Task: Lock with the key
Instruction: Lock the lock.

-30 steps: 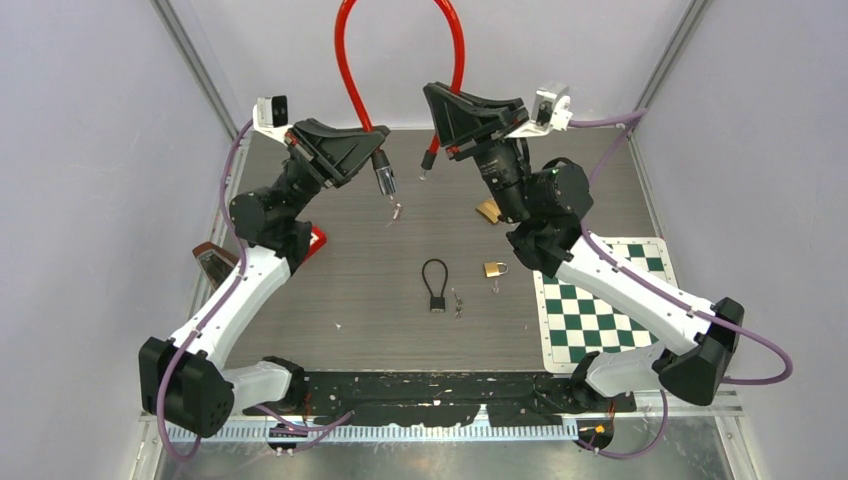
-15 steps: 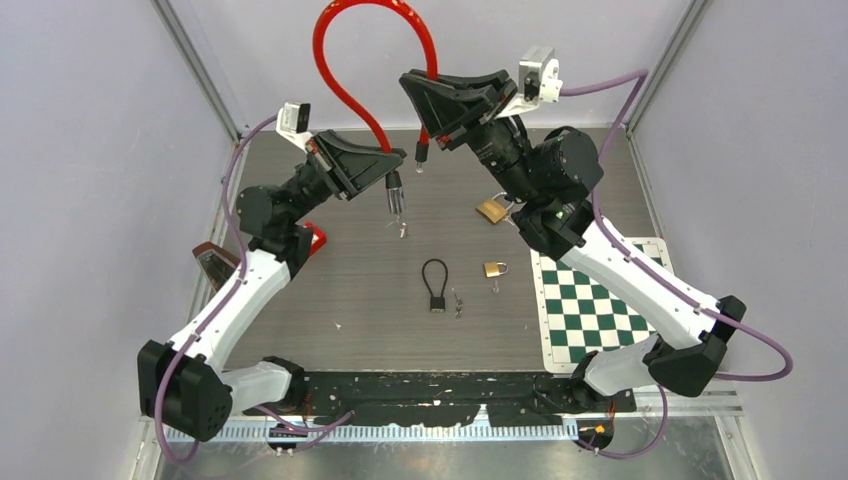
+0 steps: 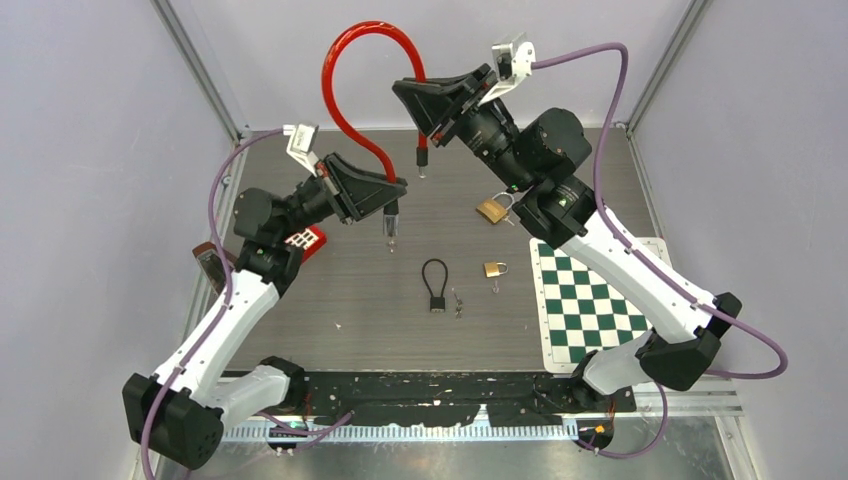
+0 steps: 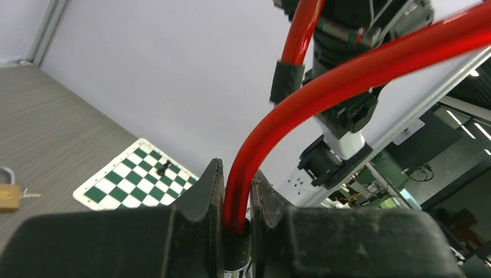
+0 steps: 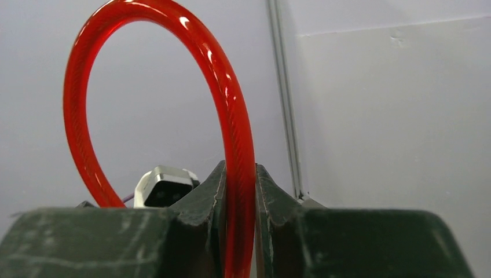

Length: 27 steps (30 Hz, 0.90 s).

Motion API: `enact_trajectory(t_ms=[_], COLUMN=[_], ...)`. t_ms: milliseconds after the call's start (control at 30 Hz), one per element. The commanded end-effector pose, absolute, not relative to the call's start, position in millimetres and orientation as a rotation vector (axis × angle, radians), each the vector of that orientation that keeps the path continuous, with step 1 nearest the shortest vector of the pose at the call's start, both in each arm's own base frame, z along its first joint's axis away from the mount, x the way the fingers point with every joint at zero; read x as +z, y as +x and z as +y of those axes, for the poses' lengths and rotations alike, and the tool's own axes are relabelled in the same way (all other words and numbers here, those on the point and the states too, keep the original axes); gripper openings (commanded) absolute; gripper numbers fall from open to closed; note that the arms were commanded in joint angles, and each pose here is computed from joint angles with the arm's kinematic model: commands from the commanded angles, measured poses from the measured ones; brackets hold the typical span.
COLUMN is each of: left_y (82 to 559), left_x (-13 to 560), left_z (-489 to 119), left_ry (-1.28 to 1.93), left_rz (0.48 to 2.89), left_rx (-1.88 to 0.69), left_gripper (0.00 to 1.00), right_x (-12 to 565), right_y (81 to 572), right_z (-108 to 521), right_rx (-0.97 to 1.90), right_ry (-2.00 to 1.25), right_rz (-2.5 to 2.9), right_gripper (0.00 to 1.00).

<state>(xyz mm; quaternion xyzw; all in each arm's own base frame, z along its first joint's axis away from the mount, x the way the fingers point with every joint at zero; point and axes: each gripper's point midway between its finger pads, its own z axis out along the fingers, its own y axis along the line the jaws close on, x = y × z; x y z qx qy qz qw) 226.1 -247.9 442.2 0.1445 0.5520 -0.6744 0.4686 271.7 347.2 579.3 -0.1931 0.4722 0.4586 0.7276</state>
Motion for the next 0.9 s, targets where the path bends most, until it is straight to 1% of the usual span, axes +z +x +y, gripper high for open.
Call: enact_trajectory(t_ms=[0,67,100,267,367,533,633,700,800,867], left_y=[235.1,234.6,233.6,229.7,227.4,230.2,229.9,229.3,227.9,226.4], left_x=[414.7,403.9,397.8,376.7,376.9,378.5,384.2,385.0,382.2,378.9], left_z=[-245.5,-244.2,-243.7,-236.6,-234.2,-233.2,-234.8,-235.7,-234.6,-232.4], left_ry=[0.326,0.368,0.388,0.529,0.591,0.586,0.573,0.578,0.587,0.581], left_rz=[1.428,1.447,1.461,1.498,1.531,1.549,1.513,1.505,1.518,1.536], left_rx=[-1.564,-1.502,-1.476,-1.293,-1.236,-1.217,-1.244,-1.253,-1.24,-1.229], left_gripper=[0.1,0.1,0.12,0.31,0.37,0.4,0.42,0.38,0.35,0.34], right_x=[617.5,617.2,619.5,619.5,619.5,614.1,611.9,612.2,613.3,612.3], right_y=[270.7,279.9,280.9,280.6,274.1,274.1,275.0,275.6,277.2,281.6], right_z=[306.5,293.3,287.2,270.9,267.5,263.1,263.8,263.2,260.2,255.4], right_rx=[1.005,0.972,0.96,0.907,0.873,0.834,0.834,0.836,0.833,0.826], right_ry=[-0.241,-0.184,-0.165,-0.181,-0.235,-0.257,-0.258,-0.252,-0.235,-0.215], right_rz=[1.022,1.049,1.05,1.031,1.011,1.021,1.029,1.031,1.035,1.045], right_gripper=[0.05,0.05,0.05,0.05,0.05,0.05,0.05,0.05,0.05,0.05])
